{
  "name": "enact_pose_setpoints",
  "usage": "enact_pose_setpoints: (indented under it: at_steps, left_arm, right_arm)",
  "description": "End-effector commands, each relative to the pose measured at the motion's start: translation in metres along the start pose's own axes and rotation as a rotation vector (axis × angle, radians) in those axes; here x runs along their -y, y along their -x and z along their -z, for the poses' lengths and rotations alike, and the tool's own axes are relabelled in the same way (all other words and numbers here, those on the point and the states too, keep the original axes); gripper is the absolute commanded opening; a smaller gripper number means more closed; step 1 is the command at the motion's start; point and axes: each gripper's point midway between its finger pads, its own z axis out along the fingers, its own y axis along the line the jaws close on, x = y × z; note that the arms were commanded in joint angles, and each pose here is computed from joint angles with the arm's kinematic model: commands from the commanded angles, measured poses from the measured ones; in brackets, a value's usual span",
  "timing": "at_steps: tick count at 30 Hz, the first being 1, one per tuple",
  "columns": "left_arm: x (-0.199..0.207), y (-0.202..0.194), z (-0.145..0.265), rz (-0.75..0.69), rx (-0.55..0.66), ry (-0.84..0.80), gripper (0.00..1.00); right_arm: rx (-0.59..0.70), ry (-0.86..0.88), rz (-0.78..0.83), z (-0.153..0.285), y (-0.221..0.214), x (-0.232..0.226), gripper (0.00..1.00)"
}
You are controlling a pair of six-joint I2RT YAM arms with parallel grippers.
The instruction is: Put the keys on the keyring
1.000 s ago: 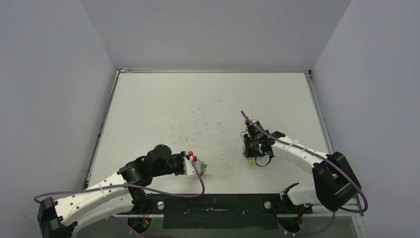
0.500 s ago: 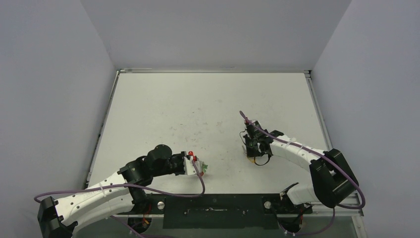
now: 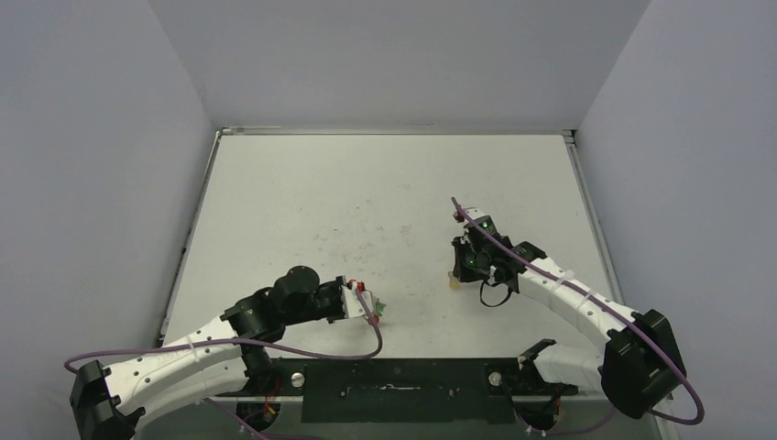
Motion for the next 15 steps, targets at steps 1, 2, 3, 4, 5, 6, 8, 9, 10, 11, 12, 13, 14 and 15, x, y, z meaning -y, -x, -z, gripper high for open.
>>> enact_pose_setpoints:
  at_steps: [1,2,3,4,5,6,8,9,10,11,12,13,14,15]
  left_arm:
    - [-0.008,0.024,-0.010,0.087,0.109,0.038,0.00]
    - [-0.007,0.023,-0.013,0.106,0.113,0.040,0.00]
    - [-0.006,0.020,-0.015,0.124,0.111,0.040,0.00]
    - [-0.008,0.023,-0.018,0.139,0.130,0.053,0.00]
    - [-0.008,0.023,-0.020,0.157,0.138,0.058,0.00]
    - [-0.008,0.023,-0.021,0.173,0.144,0.063,0.00]
    - [-0.010,0.023,-0.023,0.207,0.161,0.080,0.00]
    - [-0.010,0.023,-0.024,0.224,0.169,0.089,0.00]
    - [-0.011,0.023,-0.024,0.239,0.177,0.099,0.00]
    - [-0.012,0.023,-0.024,0.250,0.185,0.109,0.00]
    - [-0.013,0.023,-0.024,0.260,0.195,0.116,0.00]
    - [-0.013,0.022,-0.025,0.266,0.198,0.119,0.00]
    - [-0.012,0.022,-0.026,0.268,0.202,0.119,0.00]
    - [-0.012,0.022,-0.027,0.273,0.202,0.117,0.00]
  right_arm:
    - [0.149,0.075,0.039,0.029,0.038,-0.015,0.00]
    - [0.173,0.094,0.044,0.035,0.042,-0.018,0.00]
    - [0.194,0.127,0.040,0.038,0.044,-0.024,0.00]
    - [0.218,0.175,0.044,0.041,0.046,-0.032,0.00]
    - [0.237,0.232,0.064,0.044,0.047,-0.041,0.00]
    - [0.259,0.258,0.070,0.047,0.050,-0.045,0.00]
    - [0.275,0.265,0.061,0.054,0.052,-0.046,0.00]
    - [0.278,0.266,0.071,0.057,0.052,-0.046,0.00]
    - [0.283,0.272,0.084,0.060,0.052,-0.046,0.00]
    - [0.288,0.286,0.100,0.063,0.052,-0.048,0.00]
    - [0.295,0.310,0.116,0.066,0.051,-0.052,0.00]
    - [0.300,0.343,0.129,0.069,0.050,-0.057,0.00]
    - [0.304,0.383,0.144,0.072,0.049,-0.064,0.00]
    - [0.307,0.414,0.159,0.074,0.049,-0.068,0.00]
